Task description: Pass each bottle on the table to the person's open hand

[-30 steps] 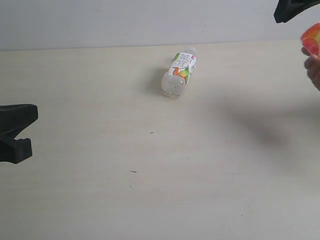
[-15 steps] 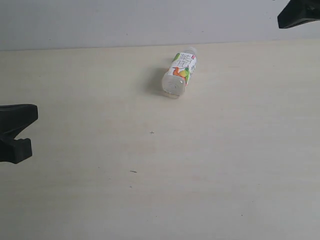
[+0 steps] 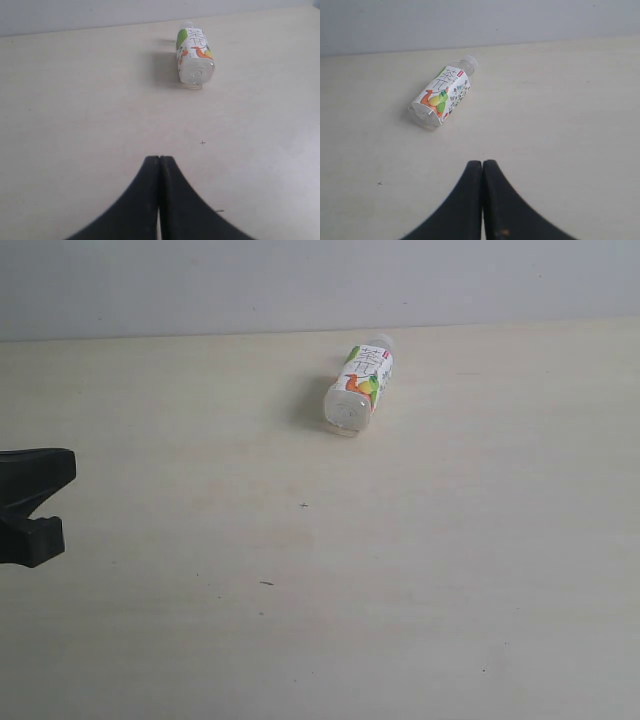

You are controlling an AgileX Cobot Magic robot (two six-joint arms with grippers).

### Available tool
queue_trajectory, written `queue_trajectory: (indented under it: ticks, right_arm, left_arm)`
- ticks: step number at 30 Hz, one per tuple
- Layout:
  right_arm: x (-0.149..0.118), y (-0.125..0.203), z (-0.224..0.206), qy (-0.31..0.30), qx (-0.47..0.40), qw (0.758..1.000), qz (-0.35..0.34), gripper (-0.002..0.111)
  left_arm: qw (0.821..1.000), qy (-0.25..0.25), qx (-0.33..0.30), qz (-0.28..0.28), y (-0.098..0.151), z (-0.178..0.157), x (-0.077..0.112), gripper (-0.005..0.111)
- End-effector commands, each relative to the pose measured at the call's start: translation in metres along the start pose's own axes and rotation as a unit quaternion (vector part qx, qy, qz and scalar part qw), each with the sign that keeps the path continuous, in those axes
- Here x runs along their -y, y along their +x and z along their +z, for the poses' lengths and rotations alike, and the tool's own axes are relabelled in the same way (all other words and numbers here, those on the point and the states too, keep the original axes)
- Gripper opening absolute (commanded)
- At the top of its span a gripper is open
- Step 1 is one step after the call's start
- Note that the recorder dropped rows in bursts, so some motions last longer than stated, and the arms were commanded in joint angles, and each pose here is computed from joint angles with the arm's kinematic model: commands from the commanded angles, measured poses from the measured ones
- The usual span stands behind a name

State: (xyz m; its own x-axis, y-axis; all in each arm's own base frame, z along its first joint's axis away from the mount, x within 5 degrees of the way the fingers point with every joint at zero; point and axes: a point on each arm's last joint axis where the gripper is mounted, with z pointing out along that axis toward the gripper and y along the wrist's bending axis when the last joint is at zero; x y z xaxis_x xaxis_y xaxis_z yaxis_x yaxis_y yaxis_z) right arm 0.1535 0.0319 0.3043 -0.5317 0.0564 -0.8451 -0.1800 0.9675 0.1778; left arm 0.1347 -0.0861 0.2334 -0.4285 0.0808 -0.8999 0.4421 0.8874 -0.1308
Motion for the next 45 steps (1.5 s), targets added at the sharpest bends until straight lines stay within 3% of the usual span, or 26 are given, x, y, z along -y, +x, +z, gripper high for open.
queue_trajectory:
  ticks: [1, 18, 21, 27, 36, 45]
  right_arm:
    - [0.003, 0.018, -0.009, 0.005, 0.033, 0.999, 0.002, 0.0]
    - [0.002, 0.03, -0.011, 0.0, 0.006, 1.0, 0.004, 0.0]
    - [0.003, 0.029, -0.011, 0.003, 0.015, 1.0, 0.001, 0.0]
    - [0.012, 0.044, 0.0, 0.027, 0.061, 0.998, 0.009, 0.0]
    - [0.019, 0.073, 0.011, 0.04, 0.039, 0.998, 0.017, 0.0]
    - [0.019, 0.071, 0.011, 0.042, 0.047, 0.998, 0.018, 0.0]
  left_arm:
    - [1.0, 0.0, 0.001, -0.006, 0.001, -0.001, 0.0, 0.0]
    - [1.0, -0.001, 0.006, -0.01, -0.002, -0.001, 0.0, 0.0]
    - [0.999, 0.017, 0.033, -0.022, -0.024, -0.003, 0.006, 0.0]
    - [0.993, 0.098, 0.065, -0.02, -0.086, 0.006, 0.032, 0.0]
    - [0.99, 0.138, 0.039, 0.015, -0.149, 0.092, 0.06, 0.0]
    - [0.989, 0.125, 0.0, 0.076, -0.155, 0.207, 0.07, 0.0]
